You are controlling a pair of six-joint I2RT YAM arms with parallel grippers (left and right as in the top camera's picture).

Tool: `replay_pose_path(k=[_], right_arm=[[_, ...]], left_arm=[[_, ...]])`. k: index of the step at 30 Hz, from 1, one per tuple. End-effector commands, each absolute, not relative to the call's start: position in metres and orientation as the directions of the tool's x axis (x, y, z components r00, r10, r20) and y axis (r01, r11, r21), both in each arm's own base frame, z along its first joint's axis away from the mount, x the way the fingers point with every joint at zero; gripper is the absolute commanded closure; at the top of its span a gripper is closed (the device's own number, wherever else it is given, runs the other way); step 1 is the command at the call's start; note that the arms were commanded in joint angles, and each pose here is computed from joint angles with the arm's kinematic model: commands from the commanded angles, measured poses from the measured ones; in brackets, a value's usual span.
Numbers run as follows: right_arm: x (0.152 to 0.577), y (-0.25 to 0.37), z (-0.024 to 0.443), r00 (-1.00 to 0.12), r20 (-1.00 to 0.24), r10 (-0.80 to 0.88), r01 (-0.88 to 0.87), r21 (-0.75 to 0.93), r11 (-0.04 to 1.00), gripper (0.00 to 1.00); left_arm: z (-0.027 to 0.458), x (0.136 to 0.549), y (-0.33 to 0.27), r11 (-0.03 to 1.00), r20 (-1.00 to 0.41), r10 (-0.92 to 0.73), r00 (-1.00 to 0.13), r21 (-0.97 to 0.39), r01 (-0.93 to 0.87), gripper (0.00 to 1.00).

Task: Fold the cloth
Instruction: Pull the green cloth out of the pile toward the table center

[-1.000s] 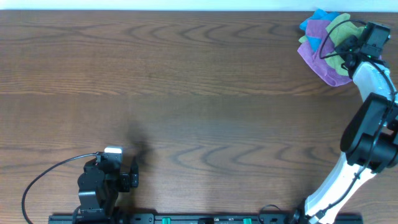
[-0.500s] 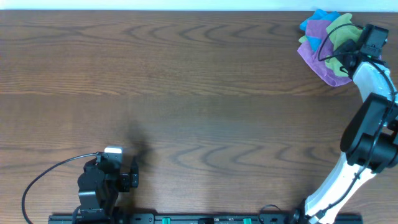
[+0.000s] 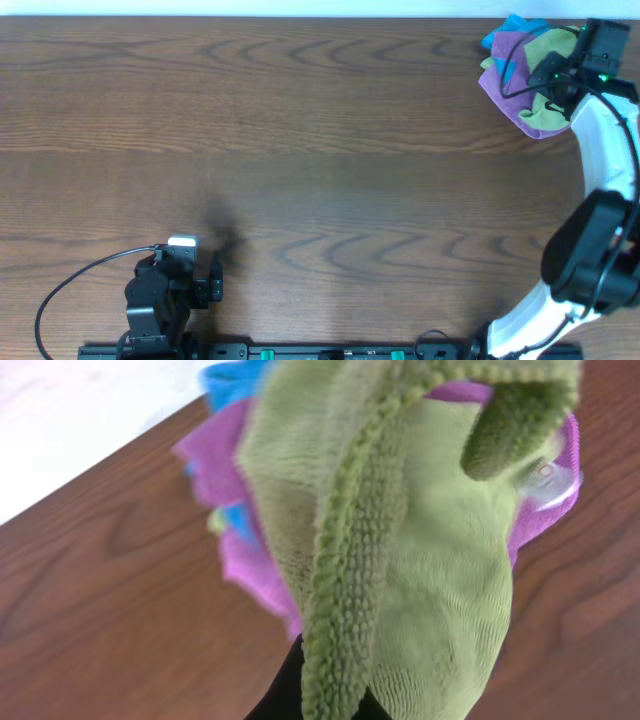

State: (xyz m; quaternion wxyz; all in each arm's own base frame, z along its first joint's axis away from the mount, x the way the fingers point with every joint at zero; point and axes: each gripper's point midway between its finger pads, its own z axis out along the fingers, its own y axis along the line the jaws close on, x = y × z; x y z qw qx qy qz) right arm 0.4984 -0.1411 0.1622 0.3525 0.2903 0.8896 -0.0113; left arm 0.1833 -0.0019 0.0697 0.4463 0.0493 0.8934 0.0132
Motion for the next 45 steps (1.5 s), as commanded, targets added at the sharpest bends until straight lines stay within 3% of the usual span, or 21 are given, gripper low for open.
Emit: replay_pose_path(k=[1,12,23,34,45], right_arm=[[0.495,-0.120,0.190,-0.605,-0.665,0.438,0.462,0.155,0.873,0.99],[0.472,-0.021,0.189,-0.754,-0.577,0.315,0.301,0.122,0.946,0.99],[0.456,0.081,0.179,-0.831,-0.541,0.129,0.087,0.102,0.991,0.99],[0.403,0.154,0.122,-0.909,-0.414,-0.049,-0.093,0.086,0.992,0.99],[0.376,0.228,0.086,-0.890,-0.399,-0.221,-0.274,0.082,0.958,0.99]], left_arm=[[0.061,0.182,-0.002,0.993,-0.782,0.116,-0.612,0.081,0.086,0.05],[0.061,0.182,-0.002,0.993,-0.782,0.116,-0.612,0.081,0.086,0.05],[0.061,0.182,-0.002,0.993,-0.782,0.116,-0.612,0.081,0.086,0.05],[0.061,0.182,-0.002,0.993,-0.782,0.116,-0.612,0.081,0.086,0.05],[0.061,0.182,-0.002,0.993,-0.782,0.116,-0.612,0.081,0.086,0.05]])
